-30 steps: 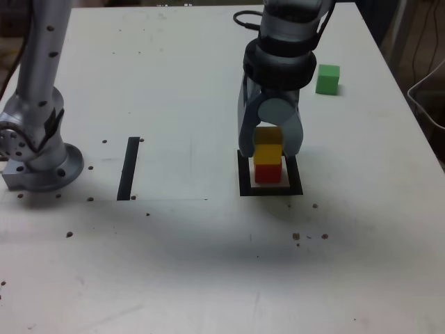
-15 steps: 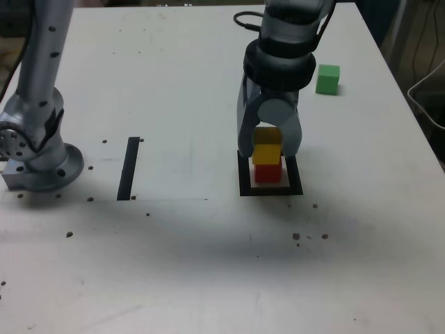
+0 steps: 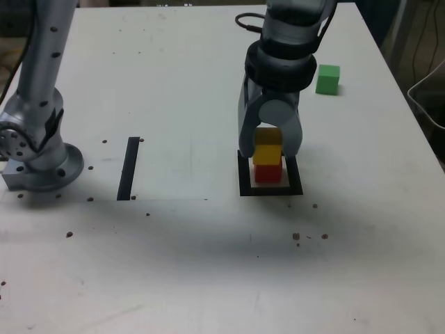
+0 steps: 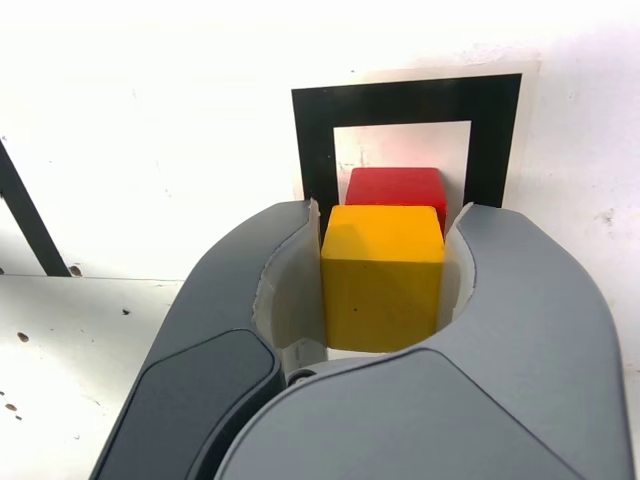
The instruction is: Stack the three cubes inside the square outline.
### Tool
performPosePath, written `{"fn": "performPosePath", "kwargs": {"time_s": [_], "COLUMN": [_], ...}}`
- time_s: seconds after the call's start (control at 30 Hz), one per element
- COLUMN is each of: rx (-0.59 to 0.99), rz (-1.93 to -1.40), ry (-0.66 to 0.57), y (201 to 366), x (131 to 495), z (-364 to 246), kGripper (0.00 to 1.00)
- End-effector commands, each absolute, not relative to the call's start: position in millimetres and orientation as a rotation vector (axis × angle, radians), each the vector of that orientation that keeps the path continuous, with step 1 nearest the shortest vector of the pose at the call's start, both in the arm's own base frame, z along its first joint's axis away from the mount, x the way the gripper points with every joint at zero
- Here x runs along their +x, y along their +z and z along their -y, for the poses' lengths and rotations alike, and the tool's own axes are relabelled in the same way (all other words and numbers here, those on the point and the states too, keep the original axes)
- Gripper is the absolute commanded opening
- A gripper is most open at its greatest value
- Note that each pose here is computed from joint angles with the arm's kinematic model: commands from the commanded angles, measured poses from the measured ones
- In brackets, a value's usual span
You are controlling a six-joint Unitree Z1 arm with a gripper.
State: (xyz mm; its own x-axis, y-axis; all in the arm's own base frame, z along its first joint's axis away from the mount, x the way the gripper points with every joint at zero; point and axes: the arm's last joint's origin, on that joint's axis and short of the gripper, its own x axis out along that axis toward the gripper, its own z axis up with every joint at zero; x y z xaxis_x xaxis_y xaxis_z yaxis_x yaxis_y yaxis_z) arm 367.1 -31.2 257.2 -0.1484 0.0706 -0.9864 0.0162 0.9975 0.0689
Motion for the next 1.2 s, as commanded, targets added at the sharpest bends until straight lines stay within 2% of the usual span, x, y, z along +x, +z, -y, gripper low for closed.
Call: {"fn": "performPosePath", "kwargs": {"time_s": [0.0, 0.13, 0.27, 0.37, 1.17], "rx": [0.068, 0.073, 0.079, 0.082, 0.086], "rz": [-1.715, -1.711, -1.717, -1.722, -1.722], "ry": [0.046, 0.043, 0.045, 0.046, 0.048], "y": [255.4, 254.9, 253.8, 253.8, 265.0], "x": [369, 370, 368, 367, 361], "z": [31, 31, 30, 30, 29], "kGripper": [0.50, 0.61, 0.88, 0.99, 0.99]}}
